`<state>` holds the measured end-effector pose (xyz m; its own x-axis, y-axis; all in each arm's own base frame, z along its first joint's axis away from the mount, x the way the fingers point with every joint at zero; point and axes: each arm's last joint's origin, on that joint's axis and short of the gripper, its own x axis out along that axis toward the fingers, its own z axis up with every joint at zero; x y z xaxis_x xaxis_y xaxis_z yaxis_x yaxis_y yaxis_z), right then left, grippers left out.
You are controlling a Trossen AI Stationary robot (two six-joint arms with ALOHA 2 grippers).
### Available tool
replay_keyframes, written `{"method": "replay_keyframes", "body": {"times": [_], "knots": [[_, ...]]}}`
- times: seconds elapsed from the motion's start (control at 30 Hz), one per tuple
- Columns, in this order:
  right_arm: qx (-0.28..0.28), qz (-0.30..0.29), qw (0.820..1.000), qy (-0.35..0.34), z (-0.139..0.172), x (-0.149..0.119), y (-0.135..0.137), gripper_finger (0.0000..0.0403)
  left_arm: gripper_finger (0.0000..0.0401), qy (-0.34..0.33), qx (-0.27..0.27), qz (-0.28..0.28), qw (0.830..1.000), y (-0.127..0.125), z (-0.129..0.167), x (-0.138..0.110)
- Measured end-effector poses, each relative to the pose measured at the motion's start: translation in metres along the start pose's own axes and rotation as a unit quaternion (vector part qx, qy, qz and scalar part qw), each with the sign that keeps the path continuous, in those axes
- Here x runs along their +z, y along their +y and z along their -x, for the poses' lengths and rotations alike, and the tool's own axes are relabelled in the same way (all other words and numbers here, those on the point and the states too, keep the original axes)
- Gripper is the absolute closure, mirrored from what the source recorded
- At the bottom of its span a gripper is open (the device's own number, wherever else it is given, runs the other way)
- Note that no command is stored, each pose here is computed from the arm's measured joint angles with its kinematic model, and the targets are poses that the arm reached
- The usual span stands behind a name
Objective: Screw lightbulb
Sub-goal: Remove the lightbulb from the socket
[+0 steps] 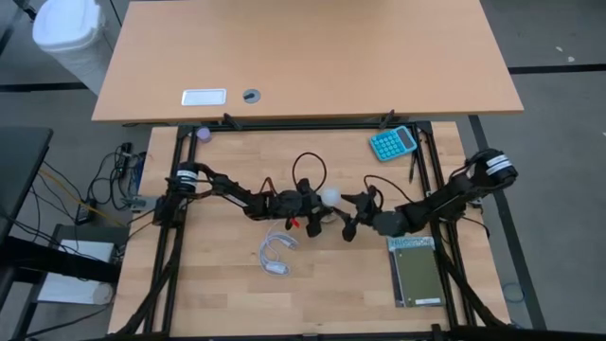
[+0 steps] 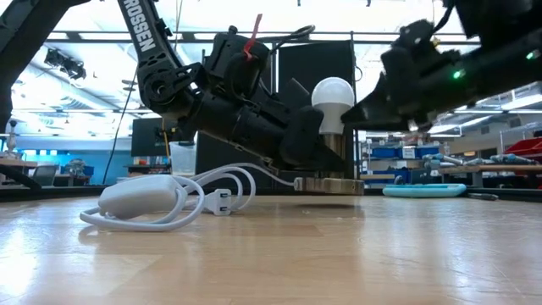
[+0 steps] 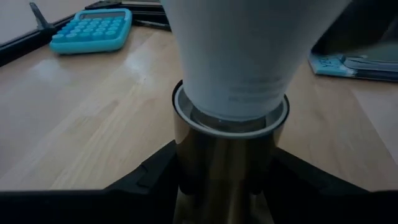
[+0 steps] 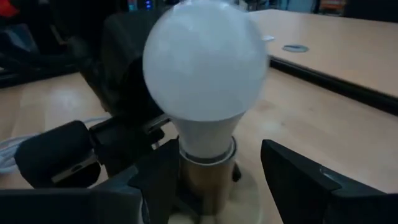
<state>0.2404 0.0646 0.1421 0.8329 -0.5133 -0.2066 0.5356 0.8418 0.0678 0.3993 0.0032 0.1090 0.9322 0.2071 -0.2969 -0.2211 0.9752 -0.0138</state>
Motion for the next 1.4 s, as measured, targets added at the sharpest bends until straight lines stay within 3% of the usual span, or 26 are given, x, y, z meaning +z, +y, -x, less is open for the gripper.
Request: {"method": "replay_keyframes", "body": {"times": [0.17, 0.33, 0.6, 0.9, 1.13, 1.23, 1.4], "knots": [[0.028, -0.004, 1.0, -0.005, -0.014, -0.008, 0.0, 0.0174, 0.0206, 0.001, 0.0, 0.0, 1.0, 0.0, 0.0, 0.0], [0.027, 0.02, 0.999, -0.036, -0.022, -0.008, 0.003, 0.0174, 0.0206, 0.001, 0.0, 0.0, 1.0, 0.0, 0.0, 0.0], [0.017, 0.049, 0.998, -0.032, -0.034, -0.012, 0.006, 0.0176, 0.0206, 0.001, 0.0, 0.0, 1.0, 0.0, 0.0, 0.0], [0.028, 0.059, 0.997, -0.034, -0.035, -0.01, 0.005, 0.0263, 0.0206, 0.002, -0.004, 0.0, 1.0, 0.0, 0.0, 0.0], [0.036, 0.06, 0.997, -0.031, -0.033, -0.012, 0.004, 0.0252, 0.0206, 0.005, -0.026, -0.002, 1.0, -0.001, 0.0, -0.001], [0.063, 0.056, 0.996, -0.029, -0.03, -0.015, 0.0, 0.0247, 0.0206, 0.008, -0.054, -0.019, 0.998, -0.003, 0.0, -0.001], [0.159, 0.049, 0.985, -0.04, -0.027, -0.016, -0.01, 0.0256, 0.0206, 0.006, -0.121, -0.053, 0.991, -0.006, 0.001, -0.001]]}}
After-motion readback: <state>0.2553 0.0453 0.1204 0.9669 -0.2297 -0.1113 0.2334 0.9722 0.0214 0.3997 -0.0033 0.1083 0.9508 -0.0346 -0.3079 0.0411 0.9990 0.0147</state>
